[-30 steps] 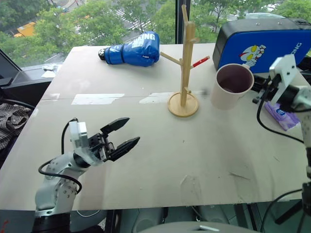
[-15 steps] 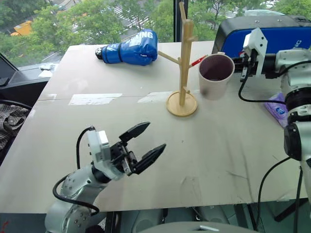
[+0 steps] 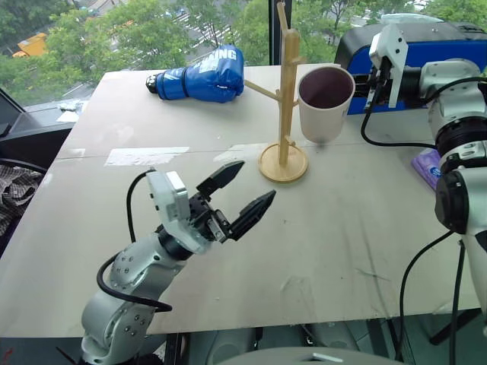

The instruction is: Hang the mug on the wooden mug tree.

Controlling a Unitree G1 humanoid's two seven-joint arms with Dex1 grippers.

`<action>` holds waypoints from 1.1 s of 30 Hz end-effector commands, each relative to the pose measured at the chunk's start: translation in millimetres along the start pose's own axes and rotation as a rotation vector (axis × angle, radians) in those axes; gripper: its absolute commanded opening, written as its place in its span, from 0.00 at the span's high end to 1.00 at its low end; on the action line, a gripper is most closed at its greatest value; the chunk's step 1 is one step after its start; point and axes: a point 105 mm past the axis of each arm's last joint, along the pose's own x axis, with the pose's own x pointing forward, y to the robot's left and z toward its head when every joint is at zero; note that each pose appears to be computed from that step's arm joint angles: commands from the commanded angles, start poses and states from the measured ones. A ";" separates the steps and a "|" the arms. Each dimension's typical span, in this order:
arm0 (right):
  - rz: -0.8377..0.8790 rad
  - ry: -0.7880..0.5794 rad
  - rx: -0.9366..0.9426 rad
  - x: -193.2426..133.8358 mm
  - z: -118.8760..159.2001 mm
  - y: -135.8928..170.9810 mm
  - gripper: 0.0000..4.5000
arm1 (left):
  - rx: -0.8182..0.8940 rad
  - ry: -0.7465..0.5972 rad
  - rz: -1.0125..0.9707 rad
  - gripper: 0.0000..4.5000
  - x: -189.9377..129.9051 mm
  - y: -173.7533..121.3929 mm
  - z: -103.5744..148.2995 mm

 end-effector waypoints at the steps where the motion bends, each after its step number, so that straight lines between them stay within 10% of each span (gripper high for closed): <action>1: -0.030 -0.035 -0.043 0.3 19.5 -8.0 0.99 | 0.038 -0.030 0.002 0.00 -10.3 8.4 10.2; 13: 0.079 0.069 -0.028 31.0 7.7 11.1 0.99 | 0.036 -0.035 0.046 0.00 -73.3 29.1 -2.8; 19: -0.018 0.051 -0.054 18.4 8.1 -1.7 0.51 | 0.041 -0.044 0.044 0.00 -86.0 27.0 -7.0; 21: -0.059 0.042 -0.051 5.5 7.9 -8.7 0.32 | 0.035 -0.049 0.035 0.00 -84.6 25.6 -8.0; 33: -0.260 0.073 0.013 -113.7 -34.2 -8.9 0.32 | -0.005 -0.024 -0.016 0.00 -67.6 27.3 -16.0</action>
